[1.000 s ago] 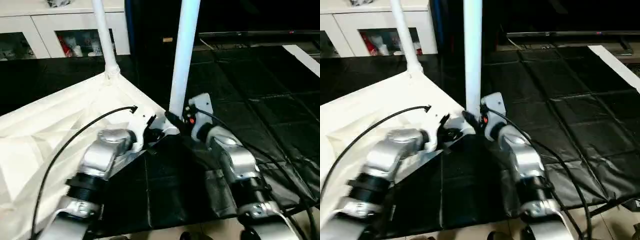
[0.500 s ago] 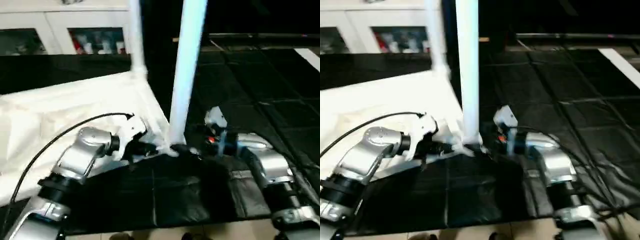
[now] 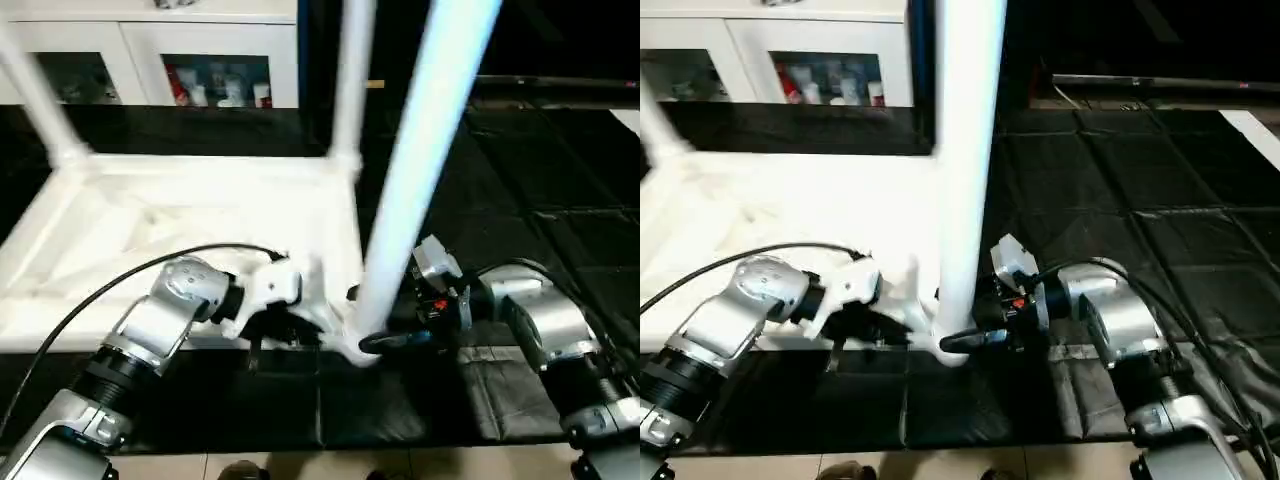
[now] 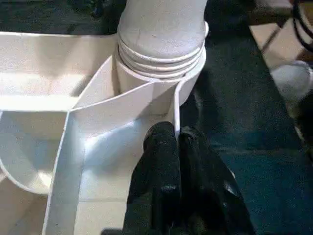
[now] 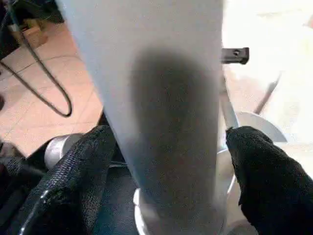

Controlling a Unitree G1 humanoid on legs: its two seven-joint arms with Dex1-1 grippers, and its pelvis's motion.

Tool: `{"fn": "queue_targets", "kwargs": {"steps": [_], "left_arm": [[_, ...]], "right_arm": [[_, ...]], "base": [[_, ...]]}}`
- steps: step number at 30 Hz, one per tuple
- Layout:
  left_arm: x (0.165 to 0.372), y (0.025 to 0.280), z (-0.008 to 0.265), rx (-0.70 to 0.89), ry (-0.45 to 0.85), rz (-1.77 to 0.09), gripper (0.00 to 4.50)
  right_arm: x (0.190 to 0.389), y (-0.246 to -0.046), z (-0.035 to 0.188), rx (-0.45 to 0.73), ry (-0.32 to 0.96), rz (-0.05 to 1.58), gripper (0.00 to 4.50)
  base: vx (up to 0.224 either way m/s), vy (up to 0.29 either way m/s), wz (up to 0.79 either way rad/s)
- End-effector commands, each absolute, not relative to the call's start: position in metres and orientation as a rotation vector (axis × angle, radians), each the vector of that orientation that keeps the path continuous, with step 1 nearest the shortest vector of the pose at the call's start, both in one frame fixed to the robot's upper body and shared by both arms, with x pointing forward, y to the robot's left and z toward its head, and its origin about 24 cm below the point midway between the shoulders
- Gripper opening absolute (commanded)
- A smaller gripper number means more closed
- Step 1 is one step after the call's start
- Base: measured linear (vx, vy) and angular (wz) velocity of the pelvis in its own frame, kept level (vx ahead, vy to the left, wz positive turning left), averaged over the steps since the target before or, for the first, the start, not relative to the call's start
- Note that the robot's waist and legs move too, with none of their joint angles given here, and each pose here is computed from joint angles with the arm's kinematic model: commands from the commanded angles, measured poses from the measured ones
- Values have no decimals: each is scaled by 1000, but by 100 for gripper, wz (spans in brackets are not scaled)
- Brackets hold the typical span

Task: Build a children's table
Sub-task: Rotate leg to tighten

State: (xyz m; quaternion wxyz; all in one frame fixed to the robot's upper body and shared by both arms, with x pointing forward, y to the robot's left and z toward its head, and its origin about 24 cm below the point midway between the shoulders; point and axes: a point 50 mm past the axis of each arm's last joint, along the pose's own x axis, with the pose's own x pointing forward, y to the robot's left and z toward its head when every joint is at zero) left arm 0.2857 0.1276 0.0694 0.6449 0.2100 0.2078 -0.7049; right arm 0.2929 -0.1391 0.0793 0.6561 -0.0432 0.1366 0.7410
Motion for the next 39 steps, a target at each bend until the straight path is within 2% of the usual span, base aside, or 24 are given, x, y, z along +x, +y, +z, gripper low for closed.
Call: {"fn": "queue_targets", "kwargs": {"steps": [1, 8, 9, 12, 14, 21, 25, 28, 29, 31, 34, 35, 36, 39], "left_arm": [[280, 119, 70, 516, 474, -1697, 0], [279, 120, 68, 524, 477, -1710, 0], [279, 120, 68, 524, 477, -1710, 0], [280, 123, 68, 523, 477, -1703, 0], [280, 124, 67, 520, 478, -1698, 0], [283, 123, 68, 441, 482, -1619, 0], [292, 121, 67, 374, 491, -1476, 0], [302, 112, 68, 305, 497, -1285, 0], [302, 112, 68, 305, 497, -1285, 0], [307, 100, 70, 233, 486, -1186, 0], [311, 90, 72, 183, 467, -1107, 0], [318, 81, 75, 135, 446, -1011, 0], [318, 81, 75, 135, 446, -1011, 0], [330, 71, 82, 71, 400, -857, 0]], "right_arm": [[293, -140, 80, -141, 326, 1720, 353], [292, -139, 80, -150, 352, 1765, 293], [292, -139, 80, -150, 352, 1765, 270], [293, -138, 80, -145, 358, 1776, 258], [293, -137, 79, -136, 360, 1780, 228], [291, -134, 77, -65, 351, 1738, 210], [299, -127, 72, -18, 334, 1537, 209], [309, -112, 62, 30, 332, 1269, 207], [309, -112, 62, 30, 332, 1269, 205], [313, -99, 59, 92, 333, 1149, 205], [318, -87, 56, 125, 344, 1026, 204], [323, -74, 54, 125, 351, 917, 204], [323, -74, 54, 125, 351, 917, 204], [329, -57, 53, 110, 350, 773, 204]], "base": [[0, 0, 0], [0, 0, 0], [0, 0, 0], [0, 0, 0], [0, 0, 0], [0, 0, 0], [0, 0, 0], [-19, -3, -3], [0, 0, 0], [0, 0, 0], [0, 0, 0], [0, 0, 0], [0, 0, 0], [0, 0, 0]]}}
